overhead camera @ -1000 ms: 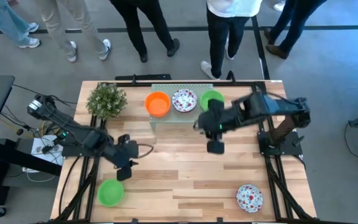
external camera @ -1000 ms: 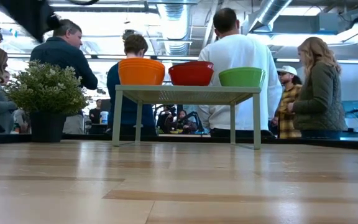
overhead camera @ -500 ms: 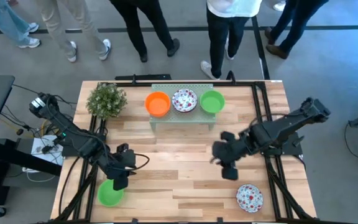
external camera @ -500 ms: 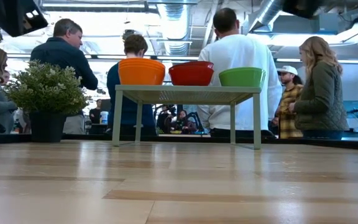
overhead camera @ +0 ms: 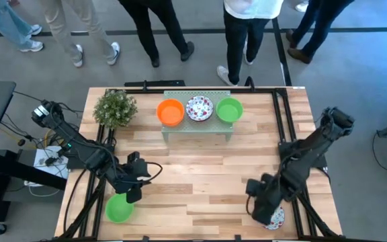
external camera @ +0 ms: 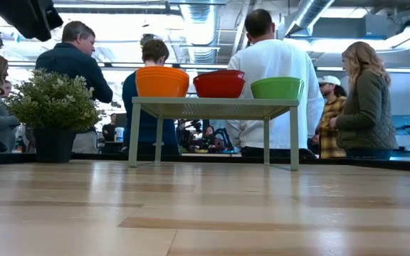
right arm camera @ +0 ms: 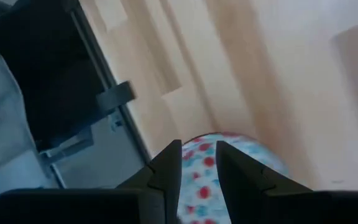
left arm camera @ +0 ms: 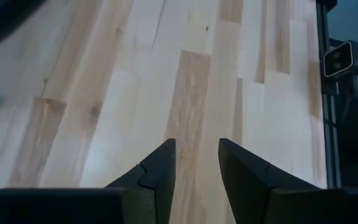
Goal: Pick & Place Mini bowls
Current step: Stack the red patterned bowl onto the stacked red patterned bowls on the shelf
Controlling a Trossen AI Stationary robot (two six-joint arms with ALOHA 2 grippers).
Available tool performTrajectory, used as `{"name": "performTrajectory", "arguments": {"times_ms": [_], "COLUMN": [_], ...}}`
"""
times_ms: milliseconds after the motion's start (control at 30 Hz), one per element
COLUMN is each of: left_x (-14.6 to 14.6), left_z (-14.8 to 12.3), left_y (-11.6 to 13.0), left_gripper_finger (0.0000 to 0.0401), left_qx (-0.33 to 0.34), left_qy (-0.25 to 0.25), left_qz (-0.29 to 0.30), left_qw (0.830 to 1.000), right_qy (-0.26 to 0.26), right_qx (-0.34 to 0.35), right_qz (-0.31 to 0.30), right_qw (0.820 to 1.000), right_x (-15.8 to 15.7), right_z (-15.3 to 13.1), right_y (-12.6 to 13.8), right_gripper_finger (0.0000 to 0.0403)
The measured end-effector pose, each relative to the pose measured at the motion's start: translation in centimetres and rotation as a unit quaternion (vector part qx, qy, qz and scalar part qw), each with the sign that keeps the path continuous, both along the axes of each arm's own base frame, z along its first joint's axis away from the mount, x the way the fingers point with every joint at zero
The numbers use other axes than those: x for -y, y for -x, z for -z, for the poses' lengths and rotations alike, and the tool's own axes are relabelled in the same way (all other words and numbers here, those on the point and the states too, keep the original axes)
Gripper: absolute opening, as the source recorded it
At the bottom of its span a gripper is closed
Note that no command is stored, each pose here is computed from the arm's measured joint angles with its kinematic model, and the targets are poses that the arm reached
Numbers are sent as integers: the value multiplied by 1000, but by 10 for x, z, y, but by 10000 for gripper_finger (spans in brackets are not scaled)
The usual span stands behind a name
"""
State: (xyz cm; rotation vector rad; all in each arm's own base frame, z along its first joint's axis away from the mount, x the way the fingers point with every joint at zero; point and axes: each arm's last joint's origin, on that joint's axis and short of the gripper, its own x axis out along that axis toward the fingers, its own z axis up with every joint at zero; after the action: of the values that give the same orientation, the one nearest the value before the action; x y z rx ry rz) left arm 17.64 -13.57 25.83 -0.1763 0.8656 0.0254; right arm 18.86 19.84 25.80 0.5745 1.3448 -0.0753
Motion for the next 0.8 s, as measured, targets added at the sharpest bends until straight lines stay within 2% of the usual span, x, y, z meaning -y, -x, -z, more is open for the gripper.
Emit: {"name": "performTrajectory", "arguments": {"times_ms": [167, 367, 533, 800], "left_x": [0, 0, 1, 2], "left_z": [-1, -3, -5, -6], "left_y": [-1, -4, -5, -6], "left_gripper_finger": [122, 122, 122, 122], "left_qx": [16, 38, 52, 64], "left_qy": [-22, -47, -66, -92], "left_qz": [15, 22, 33, 58], "left_qw": [1000, 998, 996, 992], "right_qy": [-32, -44, -40, -4], "right_qx": [-36, -105, -125, -158], "right_qz": [24, 112, 152, 163], "right_qw": [999, 987, 980, 974], "right_x": [-31, -45, -53, -58], "right_z": [20, 34, 44, 58], "right_y": [2, 1, -4, -10], "right_gripper_finger": [95, 95, 95, 95]}}
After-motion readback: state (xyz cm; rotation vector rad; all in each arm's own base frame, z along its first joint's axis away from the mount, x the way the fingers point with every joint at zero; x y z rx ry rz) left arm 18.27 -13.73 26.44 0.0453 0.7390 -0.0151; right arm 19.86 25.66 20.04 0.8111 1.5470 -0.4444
